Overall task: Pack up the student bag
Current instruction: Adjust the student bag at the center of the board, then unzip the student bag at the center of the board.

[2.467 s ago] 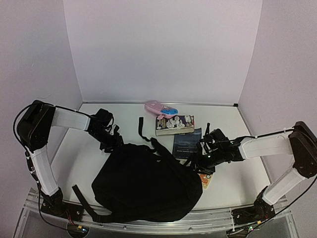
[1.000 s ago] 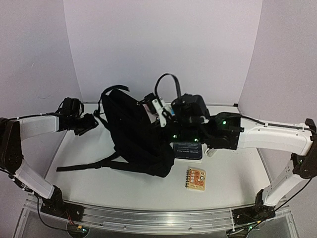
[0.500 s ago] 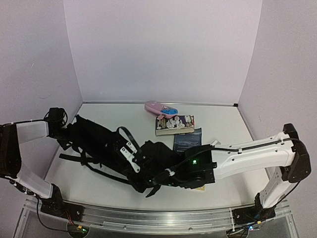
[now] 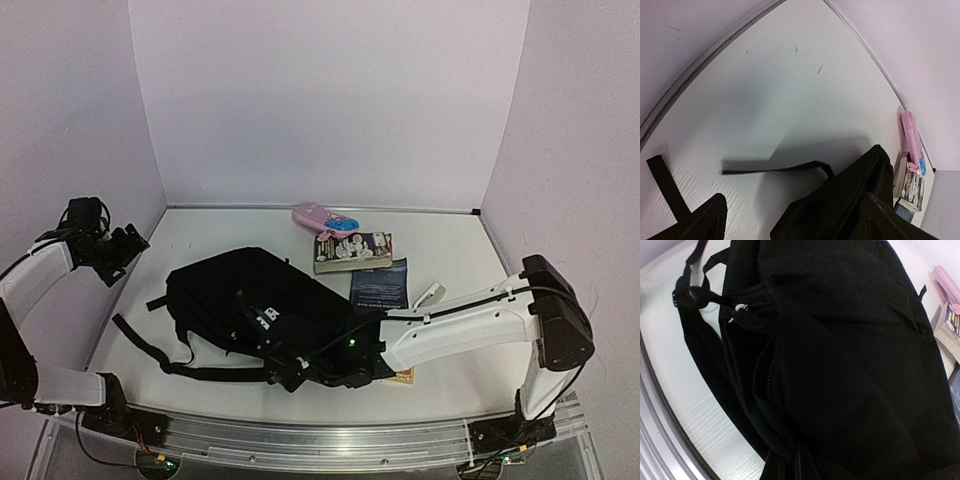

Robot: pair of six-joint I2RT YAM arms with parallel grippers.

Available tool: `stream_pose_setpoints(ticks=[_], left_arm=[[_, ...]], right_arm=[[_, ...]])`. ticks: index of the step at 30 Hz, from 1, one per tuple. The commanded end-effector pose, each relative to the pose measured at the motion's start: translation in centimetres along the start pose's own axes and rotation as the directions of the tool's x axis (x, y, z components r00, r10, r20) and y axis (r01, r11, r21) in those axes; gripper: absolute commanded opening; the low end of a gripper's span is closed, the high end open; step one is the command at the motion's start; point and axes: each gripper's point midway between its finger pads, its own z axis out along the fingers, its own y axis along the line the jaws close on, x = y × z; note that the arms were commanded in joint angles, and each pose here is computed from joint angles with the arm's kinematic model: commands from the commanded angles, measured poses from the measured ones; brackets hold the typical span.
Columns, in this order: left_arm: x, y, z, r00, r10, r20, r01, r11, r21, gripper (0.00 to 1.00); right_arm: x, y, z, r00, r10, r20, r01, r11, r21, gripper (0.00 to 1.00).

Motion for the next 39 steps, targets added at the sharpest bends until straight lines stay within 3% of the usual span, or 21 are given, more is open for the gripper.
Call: stream_pose_setpoints(ticks=[1,3,4,8,12,16,24,28,39], left_arm=[[2.5,-1.4,-0.2,0.993,0.027,-0.115,-0.016,0.995,0.096,0.93],[4.5,-1.6,0.6,0.98,0.019,-0.198,0.006,0.992,0.124,0.93],[5.5,-1.6,1.0,0.973,0.019,-0.232,0.011,0.992,0.128,0.93],[8.0,-2.0,2.0,0.952,0.016,-0.306,0.038,0.985,0.17,0.93],[9.5,-2.5,2.5,0.942,0.001,-0.336,0.075,0.975,0.211,0.93],[11.1,-2.4,3.5,0.928,-0.016,-0.372,0.105,0.97,0.221,0.91],[13.8,-1.0,5.3,0.907,-0.039,-0.419,0.11,0.983,0.147,0.74],[14.3,-0.9,5.7,0.904,-0.057,-0.424,0.137,0.978,0.16,0.7],[15.4,-0.6,6.8,0.884,-0.068,-0.462,0.159,0.974,0.161,0.59]], right_arm=[[-0.5,-3.4,-0.5,0.996,0.091,0.025,-0.093,0.993,0.08,0.27],[-0.8,-3.6,-1.5,0.993,0.115,0.036,-0.117,0.991,0.061,0.54],[-1.1,-3.7,-2.1,0.991,0.129,0.045,-0.132,0.99,0.05,0.63],[-2.4,-3.8,-4.4,0.973,0.22,0.076,-0.22,0.975,-0.004,0.79],[-3.7,-2.8,-5.2,0.937,0.34,0.073,-0.335,0.939,-0.08,0.79],[-4.3,-0.1,-3.6,0.909,0.416,0.007,-0.41,0.898,-0.158,0.67],[-3.8,4.4,-0.1,0.905,0.414,-0.096,-0.424,0.869,-0.255,0.55],[-2.9,5.8,1.0,0.898,0.417,-0.14,-0.44,0.85,-0.289,0.54],[-1.6,5.2,4.3,0.89,0.44,-0.121,-0.456,0.87,-0.187,0.57]])
